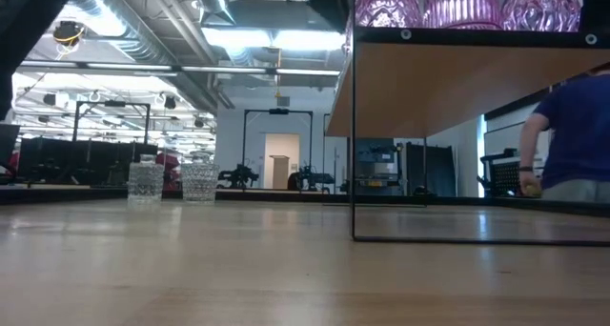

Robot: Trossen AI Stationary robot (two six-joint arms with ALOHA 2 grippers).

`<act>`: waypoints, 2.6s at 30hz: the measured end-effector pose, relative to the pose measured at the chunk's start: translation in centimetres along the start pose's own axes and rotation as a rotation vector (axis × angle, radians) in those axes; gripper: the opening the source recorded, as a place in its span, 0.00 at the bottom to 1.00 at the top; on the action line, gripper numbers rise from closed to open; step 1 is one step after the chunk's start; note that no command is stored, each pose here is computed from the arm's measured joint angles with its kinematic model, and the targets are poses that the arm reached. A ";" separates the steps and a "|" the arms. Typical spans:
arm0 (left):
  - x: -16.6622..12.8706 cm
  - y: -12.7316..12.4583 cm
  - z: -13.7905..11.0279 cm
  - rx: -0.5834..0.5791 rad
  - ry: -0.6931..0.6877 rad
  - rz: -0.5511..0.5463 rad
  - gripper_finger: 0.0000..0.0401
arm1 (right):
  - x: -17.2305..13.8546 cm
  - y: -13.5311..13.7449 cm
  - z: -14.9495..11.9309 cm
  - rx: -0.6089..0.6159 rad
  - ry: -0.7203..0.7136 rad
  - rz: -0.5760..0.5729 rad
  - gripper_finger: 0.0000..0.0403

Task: Sort vases onto shelf
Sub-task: Put the blue vase on the shelf aligned with the other blue vase

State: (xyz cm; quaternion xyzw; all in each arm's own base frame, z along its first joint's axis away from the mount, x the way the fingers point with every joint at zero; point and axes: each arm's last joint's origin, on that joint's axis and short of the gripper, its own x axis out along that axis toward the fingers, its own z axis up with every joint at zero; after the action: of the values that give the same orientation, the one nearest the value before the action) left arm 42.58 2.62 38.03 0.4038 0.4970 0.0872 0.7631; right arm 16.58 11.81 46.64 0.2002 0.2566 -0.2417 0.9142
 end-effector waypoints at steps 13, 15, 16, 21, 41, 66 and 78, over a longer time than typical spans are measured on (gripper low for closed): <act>-8.4 5.4 -9.5 -0.942 -0.052 -0.239 0.27 | 0.0 0.0 0.1 -0.050 -0.027 -0.012 0.54; -8.4 5.1 -10.5 -1.017 0.011 -0.362 0.27 | 0.0 0.0 0.0 -0.063 -0.021 -0.010 0.54; -8.6 4.7 -10.9 -1.036 0.049 -0.437 0.27 | 0.0 0.0 0.0 -0.071 -0.016 -0.007 0.54; -10.1 2.4 -9.5 -1.122 0.011 -0.918 0.27 | 0.0 0.0 0.0 -0.125 -0.003 -0.002 0.54; -7.0 -18.0 -6.8 -1.002 0.905 -0.938 0.26 | 0.0 -0.1 0.2 -0.236 -0.066 -0.036 0.54; -5.8 -25.4 -6.6 -0.980 0.868 -0.937 0.26 | 0.0 0.0 0.1 -0.236 -0.024 -0.013 0.54; -4.9 -25.9 -6.8 -0.970 0.812 -0.950 0.05 | 0.0 0.0 0.0 -0.237 0.001 0.000 0.54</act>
State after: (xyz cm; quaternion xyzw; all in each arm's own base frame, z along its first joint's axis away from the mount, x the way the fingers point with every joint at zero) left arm 27.62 -13.49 22.01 -0.2926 0.7625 0.0996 0.5684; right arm 16.58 11.82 46.62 0.0909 0.2838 -0.2096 0.9313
